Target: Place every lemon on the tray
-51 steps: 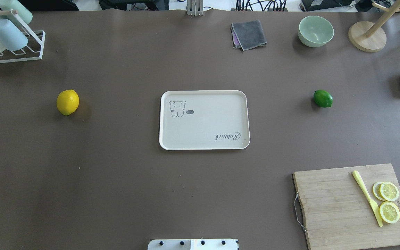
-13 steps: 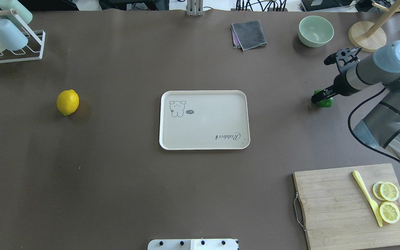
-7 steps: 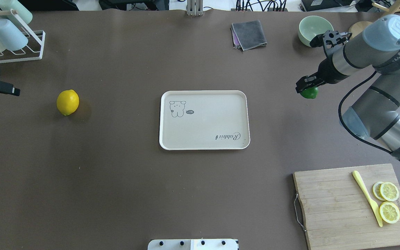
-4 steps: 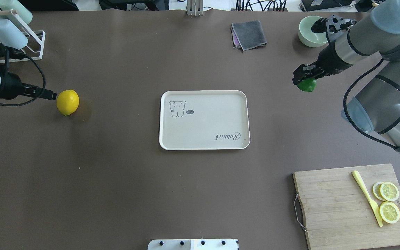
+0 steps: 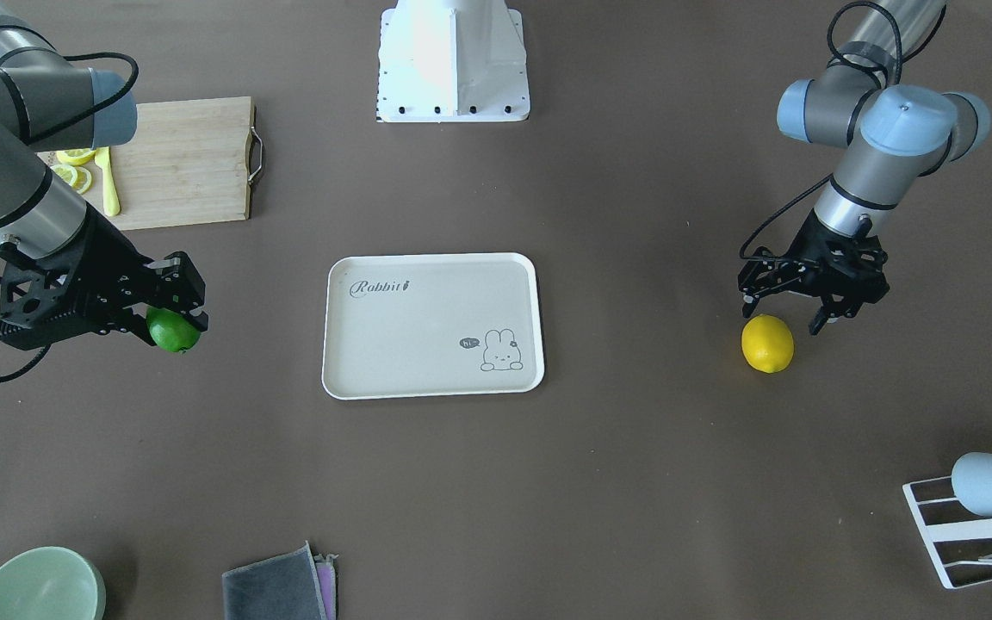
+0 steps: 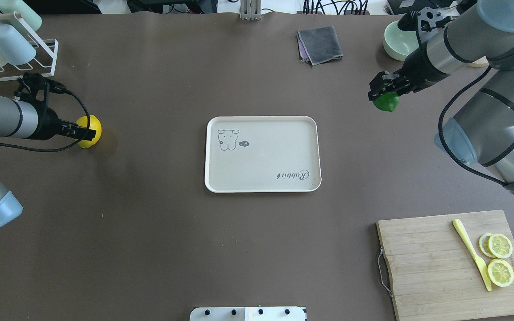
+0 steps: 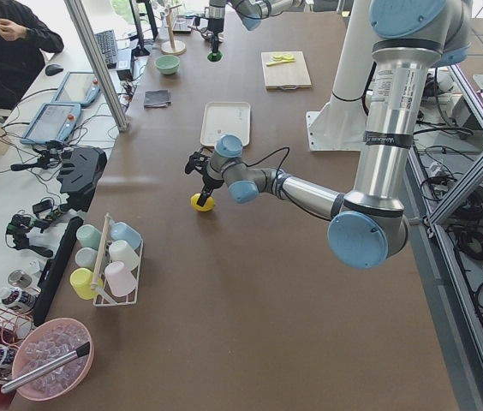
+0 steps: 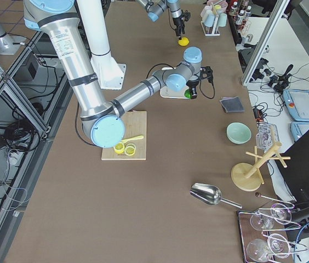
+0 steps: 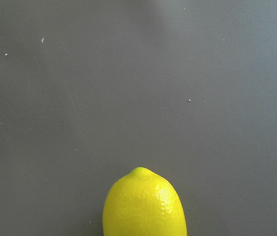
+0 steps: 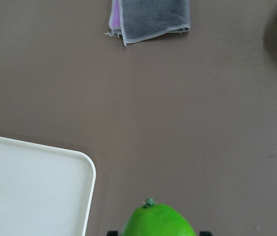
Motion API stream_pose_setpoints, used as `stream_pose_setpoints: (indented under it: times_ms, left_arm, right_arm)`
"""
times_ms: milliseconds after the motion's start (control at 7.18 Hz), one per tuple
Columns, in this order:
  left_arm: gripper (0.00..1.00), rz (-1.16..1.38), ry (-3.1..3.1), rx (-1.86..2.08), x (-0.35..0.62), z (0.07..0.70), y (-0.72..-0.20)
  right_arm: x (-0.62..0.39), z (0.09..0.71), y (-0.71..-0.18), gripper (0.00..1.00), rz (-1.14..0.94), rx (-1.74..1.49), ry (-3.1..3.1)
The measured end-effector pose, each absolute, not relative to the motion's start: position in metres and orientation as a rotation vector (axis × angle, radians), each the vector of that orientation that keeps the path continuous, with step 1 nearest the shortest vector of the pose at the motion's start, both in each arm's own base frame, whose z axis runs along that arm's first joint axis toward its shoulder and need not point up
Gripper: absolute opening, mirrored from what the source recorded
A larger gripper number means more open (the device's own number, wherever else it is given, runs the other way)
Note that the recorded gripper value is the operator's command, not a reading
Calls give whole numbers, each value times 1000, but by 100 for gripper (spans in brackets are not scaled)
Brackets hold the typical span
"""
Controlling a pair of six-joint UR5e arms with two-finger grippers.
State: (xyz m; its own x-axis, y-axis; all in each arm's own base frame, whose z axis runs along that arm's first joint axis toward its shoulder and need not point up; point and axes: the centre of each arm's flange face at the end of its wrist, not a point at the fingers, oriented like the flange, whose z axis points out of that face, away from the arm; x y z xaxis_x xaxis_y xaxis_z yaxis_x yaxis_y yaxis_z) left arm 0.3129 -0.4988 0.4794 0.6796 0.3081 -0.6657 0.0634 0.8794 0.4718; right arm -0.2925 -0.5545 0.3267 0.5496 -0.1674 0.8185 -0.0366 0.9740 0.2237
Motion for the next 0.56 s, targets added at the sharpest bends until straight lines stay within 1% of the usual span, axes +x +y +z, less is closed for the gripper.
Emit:
stream_pose_setpoints:
  times_ms: [557]
  left_arm:
    - [98, 136, 799, 485, 329, 488, -515]
  right_arm:
    - [-342, 303, -535, 0, -61, 221, -990]
